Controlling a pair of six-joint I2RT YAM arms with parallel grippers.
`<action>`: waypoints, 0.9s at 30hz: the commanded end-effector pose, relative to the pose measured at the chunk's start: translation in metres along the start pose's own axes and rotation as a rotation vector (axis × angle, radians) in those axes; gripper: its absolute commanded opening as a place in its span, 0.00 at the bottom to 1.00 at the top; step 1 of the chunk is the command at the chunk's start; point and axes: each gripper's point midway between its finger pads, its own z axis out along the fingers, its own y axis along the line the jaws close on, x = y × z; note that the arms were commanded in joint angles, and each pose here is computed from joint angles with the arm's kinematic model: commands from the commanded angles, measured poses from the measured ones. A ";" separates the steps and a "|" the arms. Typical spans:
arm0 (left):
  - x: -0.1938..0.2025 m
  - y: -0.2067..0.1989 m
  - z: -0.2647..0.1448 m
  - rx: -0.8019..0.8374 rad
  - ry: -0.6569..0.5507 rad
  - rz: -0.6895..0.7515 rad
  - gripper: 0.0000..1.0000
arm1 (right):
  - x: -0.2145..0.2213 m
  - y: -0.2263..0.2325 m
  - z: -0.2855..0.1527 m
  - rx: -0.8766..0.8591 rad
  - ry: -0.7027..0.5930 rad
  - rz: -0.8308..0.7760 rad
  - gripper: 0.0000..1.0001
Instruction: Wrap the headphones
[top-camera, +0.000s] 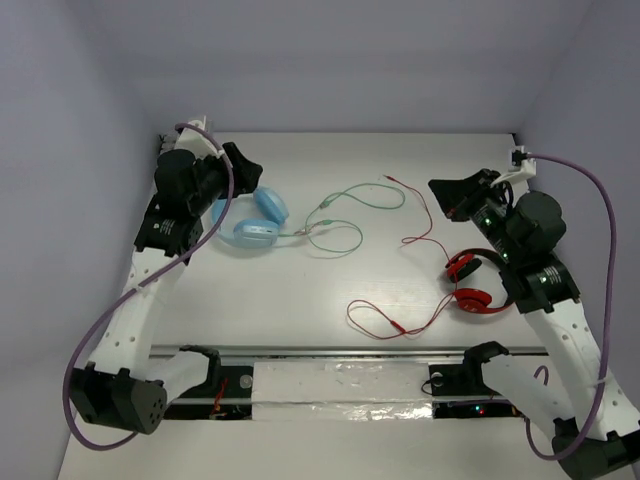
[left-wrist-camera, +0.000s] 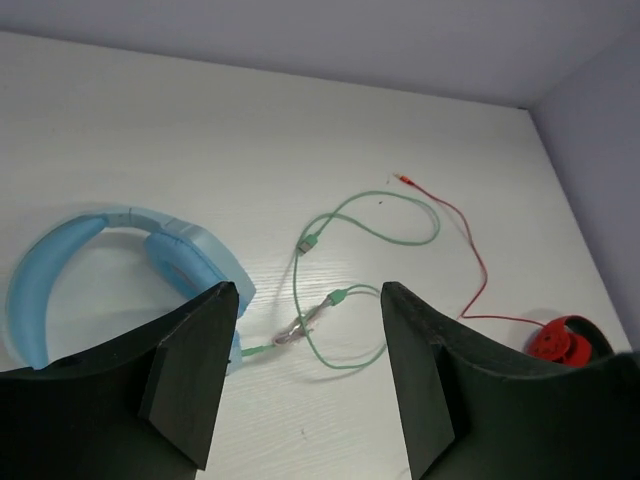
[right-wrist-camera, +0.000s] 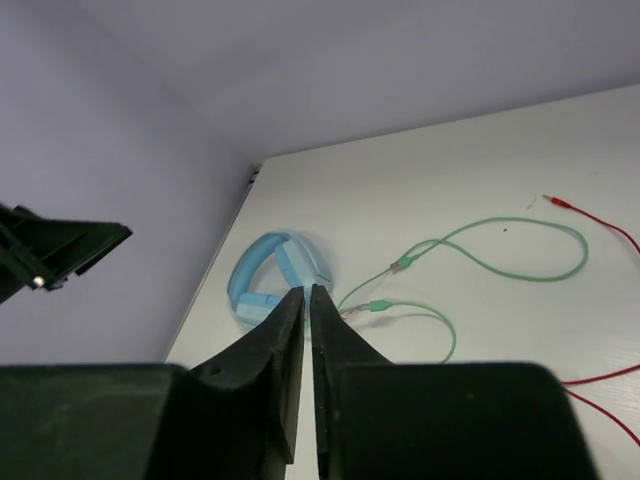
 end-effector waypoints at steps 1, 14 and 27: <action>-0.009 0.008 0.006 -0.056 0.007 0.030 0.56 | -0.001 0.019 0.005 -0.094 -0.016 0.004 0.10; 0.015 0.163 0.044 -0.608 0.164 0.075 0.00 | 0.066 0.005 0.042 -0.144 0.090 0.051 0.00; 0.090 0.247 0.080 -0.627 0.375 0.103 0.26 | 0.074 0.006 0.040 -0.161 0.091 0.068 0.27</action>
